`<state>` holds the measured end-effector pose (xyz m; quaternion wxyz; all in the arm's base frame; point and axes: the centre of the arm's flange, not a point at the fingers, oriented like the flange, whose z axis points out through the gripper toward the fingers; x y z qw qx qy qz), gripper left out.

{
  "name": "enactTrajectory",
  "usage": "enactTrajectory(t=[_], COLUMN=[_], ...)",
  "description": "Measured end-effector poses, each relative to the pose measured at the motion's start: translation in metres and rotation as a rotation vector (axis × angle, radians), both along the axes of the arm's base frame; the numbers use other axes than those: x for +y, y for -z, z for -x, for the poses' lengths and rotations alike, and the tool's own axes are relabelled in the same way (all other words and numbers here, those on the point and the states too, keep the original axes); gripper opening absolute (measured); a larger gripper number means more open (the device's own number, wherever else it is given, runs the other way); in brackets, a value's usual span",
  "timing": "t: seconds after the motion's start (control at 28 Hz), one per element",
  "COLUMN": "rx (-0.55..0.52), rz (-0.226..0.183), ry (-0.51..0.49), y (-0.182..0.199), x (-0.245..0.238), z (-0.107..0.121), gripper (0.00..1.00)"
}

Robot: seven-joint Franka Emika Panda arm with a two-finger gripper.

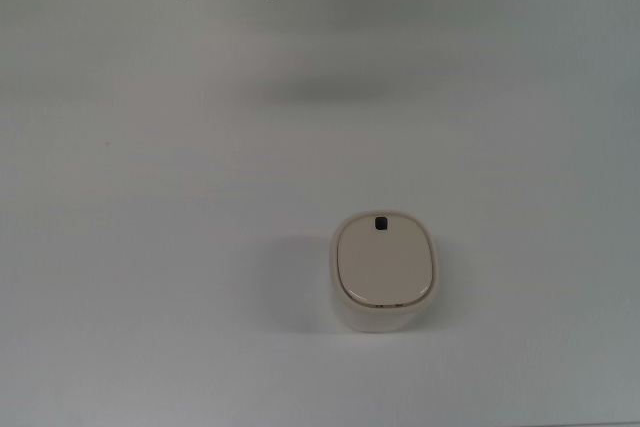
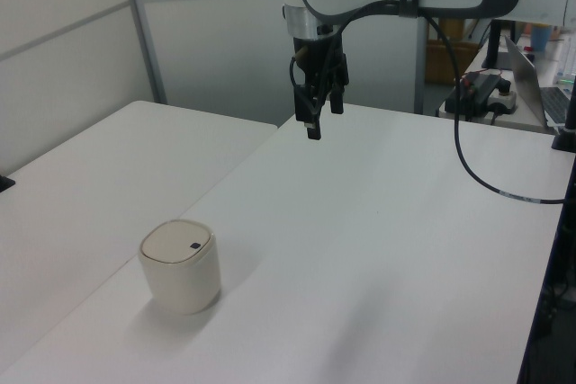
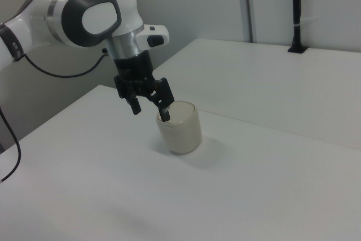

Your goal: Open the trash can

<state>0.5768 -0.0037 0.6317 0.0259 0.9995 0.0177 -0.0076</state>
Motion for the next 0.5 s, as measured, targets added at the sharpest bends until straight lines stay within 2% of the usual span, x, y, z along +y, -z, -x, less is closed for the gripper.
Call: enactTrajectory(t=[0.29, 0.39, 0.43, 0.5], rx=[0.018, 0.020, 0.022, 0.023], rz=[0.000, 0.000, 0.000, -0.001], ry=[-0.003, -0.013, -0.016, -0.017], y=[0.0018, 0.0026, 0.0032, 0.0039], x=[-0.0001, -0.0001, 0.0000, 0.0000], z=[0.0018, 0.0014, 0.0012, 0.0009], gripper=[0.97, 0.87, 0.79, 0.74])
